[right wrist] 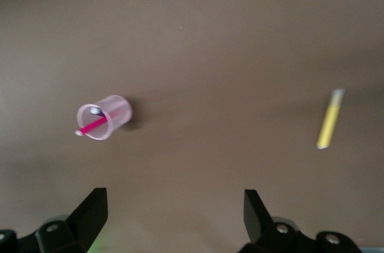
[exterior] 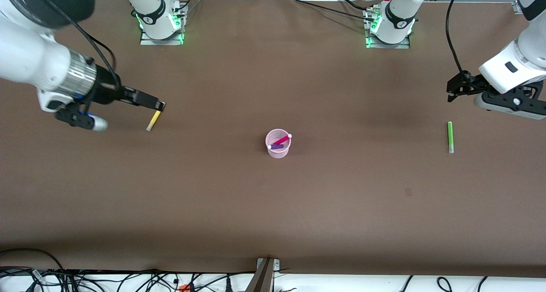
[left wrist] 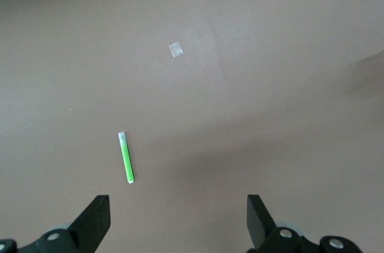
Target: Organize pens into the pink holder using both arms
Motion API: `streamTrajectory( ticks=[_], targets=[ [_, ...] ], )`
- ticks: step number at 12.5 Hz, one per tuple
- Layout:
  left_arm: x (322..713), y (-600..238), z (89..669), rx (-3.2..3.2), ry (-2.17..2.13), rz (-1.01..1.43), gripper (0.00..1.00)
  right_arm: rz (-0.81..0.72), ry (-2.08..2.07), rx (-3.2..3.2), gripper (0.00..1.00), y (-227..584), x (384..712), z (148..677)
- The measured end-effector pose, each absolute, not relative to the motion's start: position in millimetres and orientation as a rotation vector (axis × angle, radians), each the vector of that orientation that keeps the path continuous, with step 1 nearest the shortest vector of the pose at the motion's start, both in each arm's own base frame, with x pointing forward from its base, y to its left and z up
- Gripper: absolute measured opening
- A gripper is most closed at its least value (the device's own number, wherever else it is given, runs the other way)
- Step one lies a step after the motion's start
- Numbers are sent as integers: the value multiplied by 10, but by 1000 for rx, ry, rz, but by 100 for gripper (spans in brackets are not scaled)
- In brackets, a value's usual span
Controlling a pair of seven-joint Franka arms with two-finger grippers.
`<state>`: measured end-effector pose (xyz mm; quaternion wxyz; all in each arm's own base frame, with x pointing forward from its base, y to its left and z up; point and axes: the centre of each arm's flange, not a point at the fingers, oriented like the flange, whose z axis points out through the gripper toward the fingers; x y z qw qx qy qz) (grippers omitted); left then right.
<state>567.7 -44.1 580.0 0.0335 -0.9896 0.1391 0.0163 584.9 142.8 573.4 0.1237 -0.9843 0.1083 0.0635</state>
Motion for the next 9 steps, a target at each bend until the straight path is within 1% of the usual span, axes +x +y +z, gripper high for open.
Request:
streamTrajectory(
  ticks=[3, 5, 9],
  targets=[
    [5638, -587, 5710, -3037, 461, 131, 100, 151, 120, -3016, 100, 890, 5661, 6011],
    [5636, -577, 5728, -3036, 458, 132, 100, 132, 52, -3061, 100, 595, 5568, 6123],
    [5640, -597, 5768, -3035, 464, 119, 100, 116, 22, -3086, 100, 578, 5539, 6161]
  ],
)
